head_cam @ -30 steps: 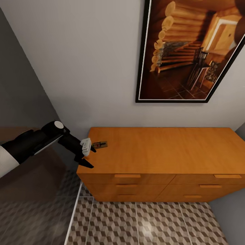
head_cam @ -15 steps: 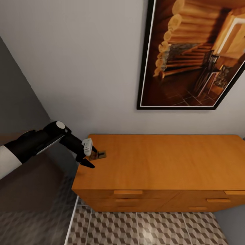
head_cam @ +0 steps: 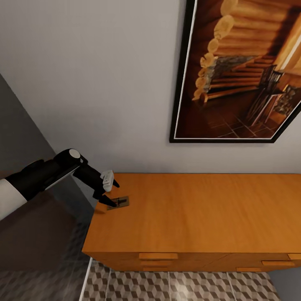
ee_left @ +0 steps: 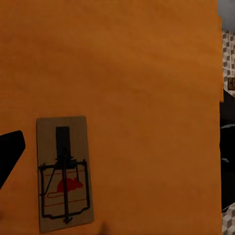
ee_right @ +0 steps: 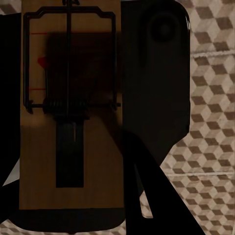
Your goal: Take the four mousetraps from the cabinet in the bathroom and place them on the bathroom floor. Make sure all four end up on the same floor surface, and ensure that at least two of them are either under or directly next to the same bathroom sink.
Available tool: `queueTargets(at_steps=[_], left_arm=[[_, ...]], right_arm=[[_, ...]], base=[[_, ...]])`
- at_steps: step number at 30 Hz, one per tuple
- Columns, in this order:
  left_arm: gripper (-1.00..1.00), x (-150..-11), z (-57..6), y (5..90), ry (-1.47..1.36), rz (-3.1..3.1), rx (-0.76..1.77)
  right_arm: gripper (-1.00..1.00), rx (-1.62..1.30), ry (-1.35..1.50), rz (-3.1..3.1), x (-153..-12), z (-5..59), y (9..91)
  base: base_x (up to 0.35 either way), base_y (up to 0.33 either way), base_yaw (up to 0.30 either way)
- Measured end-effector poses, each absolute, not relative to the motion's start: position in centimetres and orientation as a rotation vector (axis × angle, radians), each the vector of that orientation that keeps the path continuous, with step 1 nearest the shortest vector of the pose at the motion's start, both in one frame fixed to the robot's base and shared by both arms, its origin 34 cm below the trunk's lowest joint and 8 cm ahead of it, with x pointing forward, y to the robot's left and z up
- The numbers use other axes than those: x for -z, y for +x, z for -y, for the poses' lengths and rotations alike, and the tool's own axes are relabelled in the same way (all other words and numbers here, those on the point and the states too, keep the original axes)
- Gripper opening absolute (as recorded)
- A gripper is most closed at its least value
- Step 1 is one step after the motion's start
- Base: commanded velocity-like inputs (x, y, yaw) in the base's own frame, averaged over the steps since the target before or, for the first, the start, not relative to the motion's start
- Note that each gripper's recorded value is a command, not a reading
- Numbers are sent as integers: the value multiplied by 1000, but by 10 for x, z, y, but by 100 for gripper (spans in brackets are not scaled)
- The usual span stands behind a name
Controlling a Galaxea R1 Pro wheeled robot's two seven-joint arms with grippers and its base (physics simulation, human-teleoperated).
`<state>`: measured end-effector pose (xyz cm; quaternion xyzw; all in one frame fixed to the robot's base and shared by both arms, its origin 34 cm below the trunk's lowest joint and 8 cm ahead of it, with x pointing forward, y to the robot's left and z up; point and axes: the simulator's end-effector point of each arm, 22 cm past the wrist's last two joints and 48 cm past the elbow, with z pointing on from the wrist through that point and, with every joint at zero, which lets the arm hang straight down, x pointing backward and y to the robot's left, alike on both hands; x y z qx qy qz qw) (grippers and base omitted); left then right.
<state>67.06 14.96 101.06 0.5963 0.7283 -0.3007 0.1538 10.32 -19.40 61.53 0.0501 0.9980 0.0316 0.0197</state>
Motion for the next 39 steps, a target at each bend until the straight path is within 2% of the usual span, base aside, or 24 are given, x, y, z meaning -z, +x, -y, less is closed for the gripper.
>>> queueTargets(at_steps=[39], left_arm=[[100,-980,-170,680,1686,-2206,791]], right_arm=[[-100,-98,157,-3097,-615,194,103]], base=[[0,0,0]])
